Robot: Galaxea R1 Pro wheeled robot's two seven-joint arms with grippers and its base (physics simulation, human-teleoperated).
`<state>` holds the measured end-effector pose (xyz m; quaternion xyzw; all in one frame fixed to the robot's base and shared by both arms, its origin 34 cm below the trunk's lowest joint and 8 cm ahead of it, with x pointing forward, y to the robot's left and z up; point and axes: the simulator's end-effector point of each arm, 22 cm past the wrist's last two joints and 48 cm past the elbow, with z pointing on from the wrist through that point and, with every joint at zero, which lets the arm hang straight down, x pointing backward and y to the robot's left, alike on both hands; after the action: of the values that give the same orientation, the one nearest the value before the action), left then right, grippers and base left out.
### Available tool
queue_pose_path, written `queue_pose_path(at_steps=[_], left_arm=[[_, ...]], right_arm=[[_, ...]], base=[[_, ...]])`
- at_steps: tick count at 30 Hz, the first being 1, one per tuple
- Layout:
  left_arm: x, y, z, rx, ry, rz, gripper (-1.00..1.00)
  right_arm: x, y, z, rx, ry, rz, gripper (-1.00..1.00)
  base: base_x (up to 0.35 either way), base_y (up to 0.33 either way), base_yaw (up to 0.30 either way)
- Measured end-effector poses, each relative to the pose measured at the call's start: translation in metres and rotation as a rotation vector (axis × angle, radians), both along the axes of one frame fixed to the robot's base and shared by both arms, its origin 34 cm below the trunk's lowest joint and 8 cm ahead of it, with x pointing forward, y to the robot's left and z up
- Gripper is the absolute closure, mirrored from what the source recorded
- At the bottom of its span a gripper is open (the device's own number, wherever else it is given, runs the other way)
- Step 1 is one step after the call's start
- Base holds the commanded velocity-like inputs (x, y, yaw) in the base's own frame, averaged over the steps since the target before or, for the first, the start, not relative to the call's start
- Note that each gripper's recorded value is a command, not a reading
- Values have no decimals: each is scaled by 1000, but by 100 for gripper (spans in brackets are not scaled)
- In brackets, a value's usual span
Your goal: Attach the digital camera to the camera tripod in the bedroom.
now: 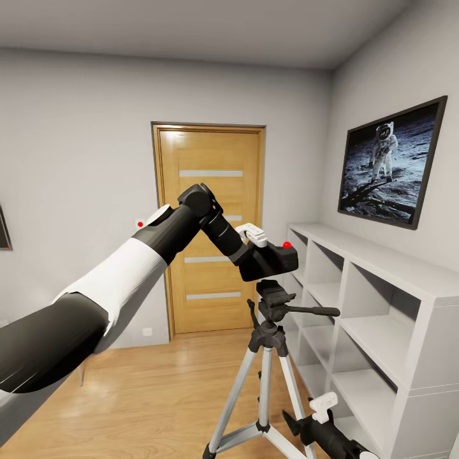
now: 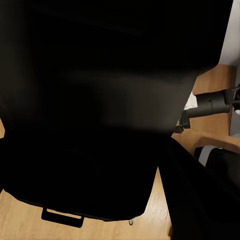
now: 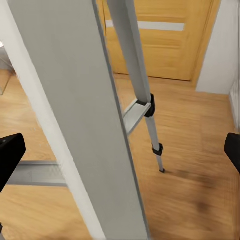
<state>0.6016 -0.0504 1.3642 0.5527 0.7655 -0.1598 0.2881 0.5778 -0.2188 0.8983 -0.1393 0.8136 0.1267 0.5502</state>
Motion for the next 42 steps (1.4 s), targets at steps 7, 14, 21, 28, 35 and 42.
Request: queue_pose_path(at_steps=[7, 14, 21, 28, 35, 42], left_arm=[[0, 0, 0, 0, 0, 0, 100], [0, 0, 0, 0, 0, 0, 100], [0, 0, 0, 1, -1, 0, 100], [0, 0, 0, 2, -1, 0, 100], [0, 0, 0, 2, -1, 0, 100], [0, 0, 0, 2, -1, 0, 100]], right_arm=[[2, -5, 0, -9, -3, -23, -100], [2, -5, -1, -10, -3, -26, -100], [2, -5, -1, -11, -3, -26, -100], [2, -5, -1, -11, -1, -26, -100], [0, -6, -4, -15, 5, -25, 100], [0, -6, -4, -14, 6, -29, 100]], base=[[0, 0, 0], [0, 0, 0], [0, 0, 0], [0, 0, 0], [0, 0, 0], [0, 0, 0]])
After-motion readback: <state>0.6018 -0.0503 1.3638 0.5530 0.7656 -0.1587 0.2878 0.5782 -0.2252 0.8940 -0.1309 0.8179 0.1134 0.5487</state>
